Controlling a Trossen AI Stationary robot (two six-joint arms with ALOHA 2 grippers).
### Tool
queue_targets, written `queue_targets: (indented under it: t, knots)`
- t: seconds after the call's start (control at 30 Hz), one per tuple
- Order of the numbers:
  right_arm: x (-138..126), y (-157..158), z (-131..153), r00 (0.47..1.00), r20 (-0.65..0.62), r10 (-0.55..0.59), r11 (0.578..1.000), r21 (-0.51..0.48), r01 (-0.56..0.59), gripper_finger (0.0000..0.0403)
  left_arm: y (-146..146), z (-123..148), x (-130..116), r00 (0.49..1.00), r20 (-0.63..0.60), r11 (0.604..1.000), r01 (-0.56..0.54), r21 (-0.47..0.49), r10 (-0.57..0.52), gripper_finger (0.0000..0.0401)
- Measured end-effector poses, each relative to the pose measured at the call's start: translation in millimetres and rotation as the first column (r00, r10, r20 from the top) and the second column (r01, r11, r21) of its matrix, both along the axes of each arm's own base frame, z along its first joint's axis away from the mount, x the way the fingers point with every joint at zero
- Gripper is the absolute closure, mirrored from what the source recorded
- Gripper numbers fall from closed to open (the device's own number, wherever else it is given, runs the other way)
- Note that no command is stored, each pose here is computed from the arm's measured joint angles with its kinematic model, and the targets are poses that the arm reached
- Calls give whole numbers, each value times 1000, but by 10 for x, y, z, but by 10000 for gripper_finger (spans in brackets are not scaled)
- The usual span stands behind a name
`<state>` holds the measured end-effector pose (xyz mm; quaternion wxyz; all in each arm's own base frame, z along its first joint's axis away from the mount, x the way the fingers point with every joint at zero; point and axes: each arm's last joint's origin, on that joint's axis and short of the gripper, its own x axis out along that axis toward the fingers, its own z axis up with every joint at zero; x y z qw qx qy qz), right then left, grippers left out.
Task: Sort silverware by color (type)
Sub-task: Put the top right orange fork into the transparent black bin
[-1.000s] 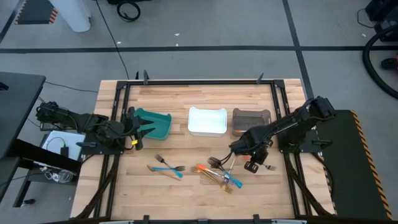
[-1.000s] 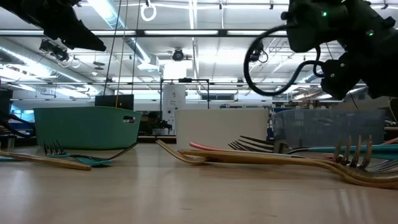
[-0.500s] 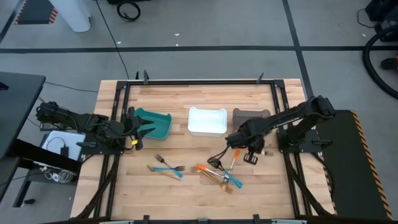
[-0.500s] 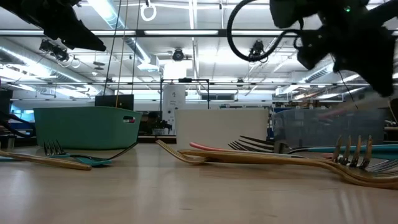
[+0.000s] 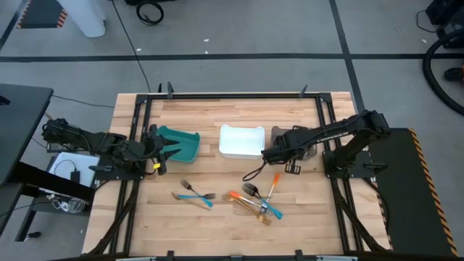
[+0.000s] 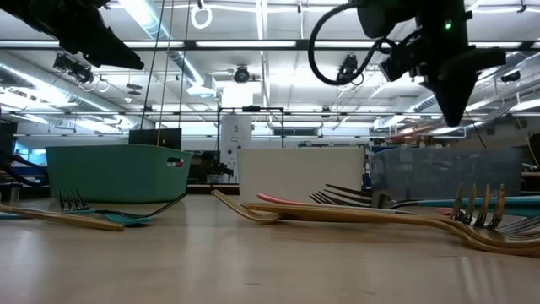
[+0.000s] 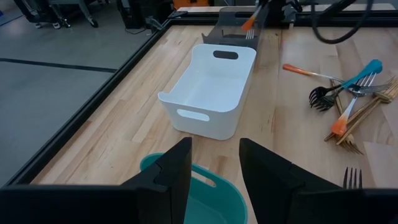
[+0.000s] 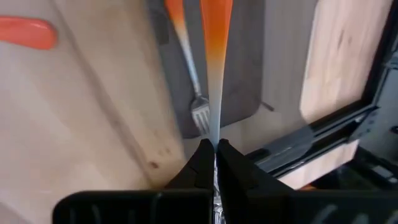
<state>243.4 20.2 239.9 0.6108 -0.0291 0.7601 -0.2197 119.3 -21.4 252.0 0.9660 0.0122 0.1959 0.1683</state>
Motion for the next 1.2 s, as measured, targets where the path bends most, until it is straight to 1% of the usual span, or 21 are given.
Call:
queue_targets:
  t: [0.23, 0.47, 0.67, 0.97, 1.07, 1.2]
  knots:
    - [-40, -159, -146, 999, -45, 5, 1000, 8, -4, 392, 0, -1, 0, 1000, -1, 1000, 0, 0, 0, 259]
    - [-63, -277, -282, 998, -46, 30, 999, 12, -29, 391, 0, -1, 0, 1000, -1, 1000, 0, 0, 0, 259]
    - [-158, -380, -326, 999, -21, 32, 999, 35, -31, 390, 1, -6, -3, 1000, -7, 1000, 0, 2, 0, 259]
    - [-188, -433, -498, 991, 90, 99, 987, 120, -109, 390, 1, -7, -3, 1000, -9, 1000, 0, 3, 0, 259]
    - [-211, -447, -573, 989, 93, 116, 981, 148, -129, 390, 1, -7, -3, 1000, -8, 1000, 0, 2, 0, 259]
    - [-250, -478, -646, 991, 92, 94, 979, 173, -109, 390, 1, -7, -3, 1000, -8, 1000, 0, 2, 0, 259]
